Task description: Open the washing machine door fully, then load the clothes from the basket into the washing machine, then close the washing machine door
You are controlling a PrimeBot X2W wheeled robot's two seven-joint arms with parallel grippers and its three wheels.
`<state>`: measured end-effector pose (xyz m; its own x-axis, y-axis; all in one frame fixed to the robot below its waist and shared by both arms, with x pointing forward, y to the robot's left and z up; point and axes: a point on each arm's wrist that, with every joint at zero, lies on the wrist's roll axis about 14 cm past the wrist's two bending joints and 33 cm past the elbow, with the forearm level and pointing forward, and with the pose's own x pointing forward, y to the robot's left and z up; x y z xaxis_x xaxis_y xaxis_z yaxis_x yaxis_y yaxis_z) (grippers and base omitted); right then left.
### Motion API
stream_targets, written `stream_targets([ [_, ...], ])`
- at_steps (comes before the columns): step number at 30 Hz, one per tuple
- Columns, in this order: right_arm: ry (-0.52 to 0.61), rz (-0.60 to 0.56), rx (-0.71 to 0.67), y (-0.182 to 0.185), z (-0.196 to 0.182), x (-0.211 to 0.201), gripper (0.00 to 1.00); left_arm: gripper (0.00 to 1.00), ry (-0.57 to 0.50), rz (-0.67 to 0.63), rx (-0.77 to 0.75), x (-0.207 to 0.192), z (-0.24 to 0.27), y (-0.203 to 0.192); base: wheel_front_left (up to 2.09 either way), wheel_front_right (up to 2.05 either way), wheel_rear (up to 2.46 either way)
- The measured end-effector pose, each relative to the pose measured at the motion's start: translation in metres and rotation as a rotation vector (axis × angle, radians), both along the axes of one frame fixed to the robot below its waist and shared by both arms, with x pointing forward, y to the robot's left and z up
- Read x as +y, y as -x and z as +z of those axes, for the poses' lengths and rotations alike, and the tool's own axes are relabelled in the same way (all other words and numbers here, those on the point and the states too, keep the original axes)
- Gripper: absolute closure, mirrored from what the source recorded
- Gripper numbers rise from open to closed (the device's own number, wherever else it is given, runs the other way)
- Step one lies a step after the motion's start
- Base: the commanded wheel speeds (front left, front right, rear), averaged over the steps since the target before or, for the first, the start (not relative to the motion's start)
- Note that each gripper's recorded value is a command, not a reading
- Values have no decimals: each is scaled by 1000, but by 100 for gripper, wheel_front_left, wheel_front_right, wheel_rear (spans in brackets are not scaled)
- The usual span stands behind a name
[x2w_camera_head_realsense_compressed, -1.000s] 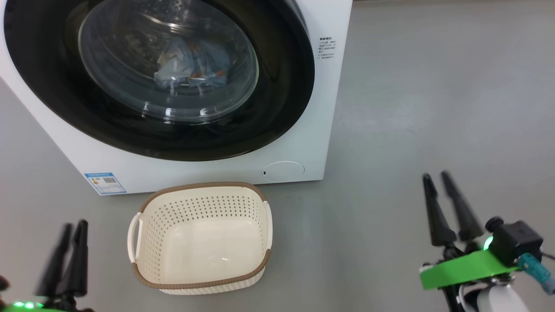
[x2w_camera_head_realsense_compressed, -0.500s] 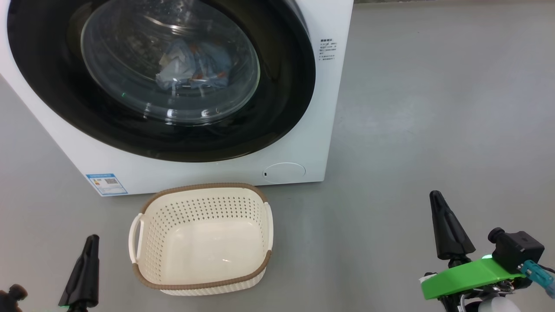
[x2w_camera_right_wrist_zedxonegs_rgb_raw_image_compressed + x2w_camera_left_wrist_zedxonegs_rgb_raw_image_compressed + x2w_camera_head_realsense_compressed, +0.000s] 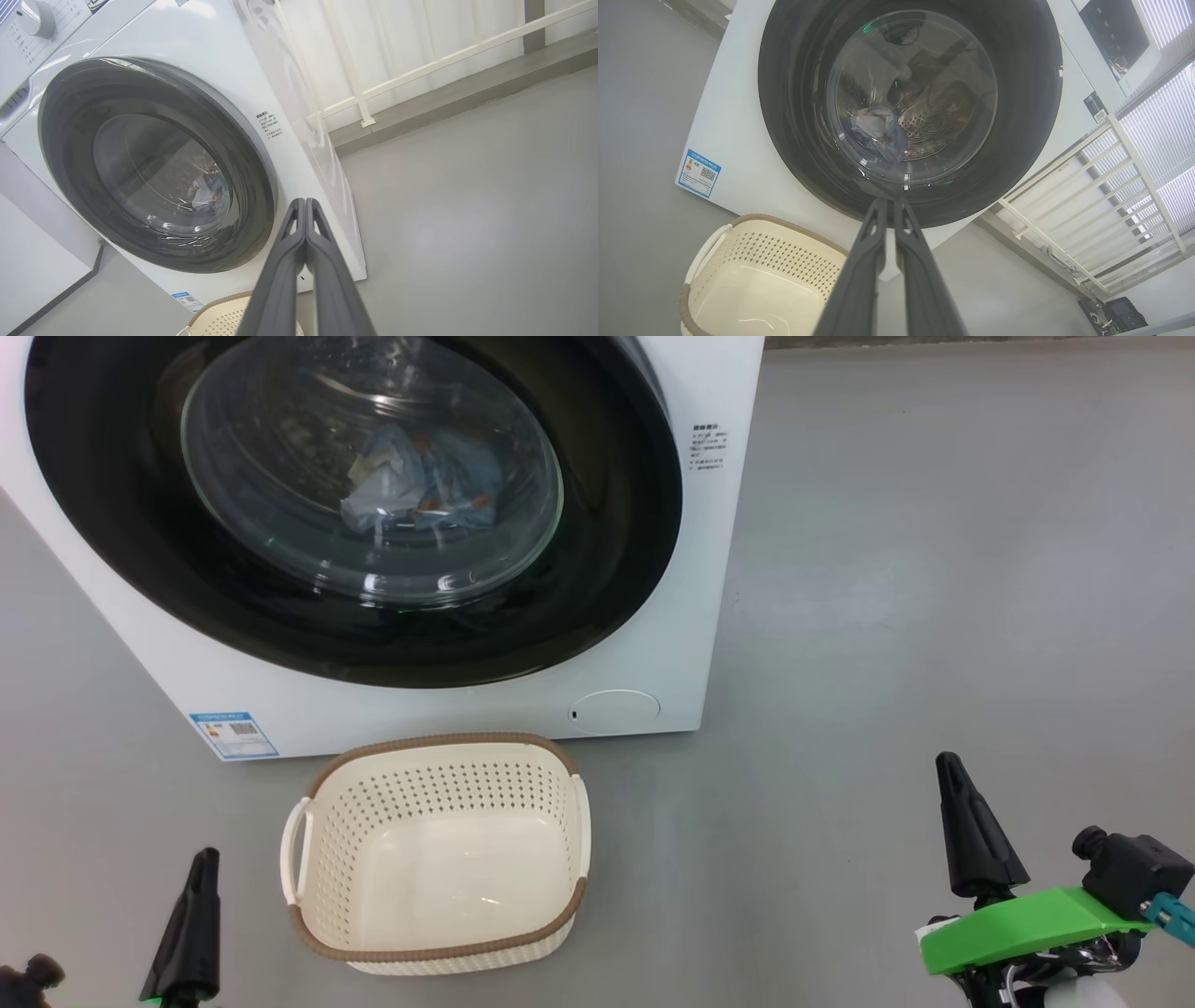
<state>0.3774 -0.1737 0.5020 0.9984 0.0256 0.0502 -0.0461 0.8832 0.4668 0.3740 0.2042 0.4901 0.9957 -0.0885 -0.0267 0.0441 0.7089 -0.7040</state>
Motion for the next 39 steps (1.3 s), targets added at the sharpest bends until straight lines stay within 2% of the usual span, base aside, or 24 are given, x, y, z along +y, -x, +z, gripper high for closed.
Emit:
stream_targets([
  [39,-415,-44,77,0,-12,-16,100,100,291,65,74,0,-10,2,0,0,0],
])
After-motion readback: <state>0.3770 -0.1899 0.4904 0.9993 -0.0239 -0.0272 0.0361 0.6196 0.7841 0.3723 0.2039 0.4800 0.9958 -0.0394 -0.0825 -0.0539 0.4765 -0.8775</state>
